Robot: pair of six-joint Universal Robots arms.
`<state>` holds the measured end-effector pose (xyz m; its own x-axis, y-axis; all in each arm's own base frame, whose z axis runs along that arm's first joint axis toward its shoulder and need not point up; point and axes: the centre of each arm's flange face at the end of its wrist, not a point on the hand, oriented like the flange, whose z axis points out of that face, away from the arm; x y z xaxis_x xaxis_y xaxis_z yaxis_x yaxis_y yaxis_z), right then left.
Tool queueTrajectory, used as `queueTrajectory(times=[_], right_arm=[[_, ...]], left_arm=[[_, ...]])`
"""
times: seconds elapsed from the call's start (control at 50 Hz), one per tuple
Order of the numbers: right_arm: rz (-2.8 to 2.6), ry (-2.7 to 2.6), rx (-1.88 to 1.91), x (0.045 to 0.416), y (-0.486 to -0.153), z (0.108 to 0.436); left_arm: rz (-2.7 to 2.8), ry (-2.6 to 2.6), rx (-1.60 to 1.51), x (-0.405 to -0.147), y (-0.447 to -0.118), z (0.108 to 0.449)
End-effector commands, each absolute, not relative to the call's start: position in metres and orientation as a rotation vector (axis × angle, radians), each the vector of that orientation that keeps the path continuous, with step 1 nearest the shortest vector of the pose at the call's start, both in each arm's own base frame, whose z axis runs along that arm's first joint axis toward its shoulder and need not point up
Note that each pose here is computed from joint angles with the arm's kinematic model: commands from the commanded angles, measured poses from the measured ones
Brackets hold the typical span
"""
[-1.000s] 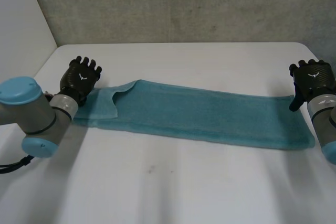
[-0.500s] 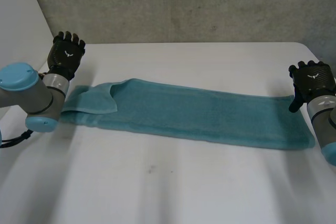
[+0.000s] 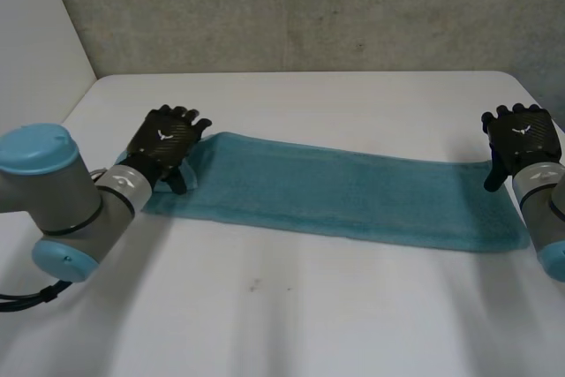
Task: Fold the laundry
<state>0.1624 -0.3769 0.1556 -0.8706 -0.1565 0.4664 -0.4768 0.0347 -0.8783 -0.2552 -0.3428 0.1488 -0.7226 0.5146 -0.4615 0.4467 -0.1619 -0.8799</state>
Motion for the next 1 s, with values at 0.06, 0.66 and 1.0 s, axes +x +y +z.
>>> queueTrajectory(times=[0.06, 0.66, 1.0], right_arm=[[1.905, -2.07, 0.672, 0.164, -0.374, 0.153], [1.899, -2.078, 0.676, 0.164, -0.372, 0.151], [1.899, -2.075, 0.675, 0.164, -0.373, 0.151]], left_arm=[[2.065, -2.04, -1.091, -0.274, -0.36, 0.119], [2.802, -1.958, -0.926, -0.202, -0.483, 0.158], [2.304, -2.192, -1.161, -0.214, -0.392, 0.141]])
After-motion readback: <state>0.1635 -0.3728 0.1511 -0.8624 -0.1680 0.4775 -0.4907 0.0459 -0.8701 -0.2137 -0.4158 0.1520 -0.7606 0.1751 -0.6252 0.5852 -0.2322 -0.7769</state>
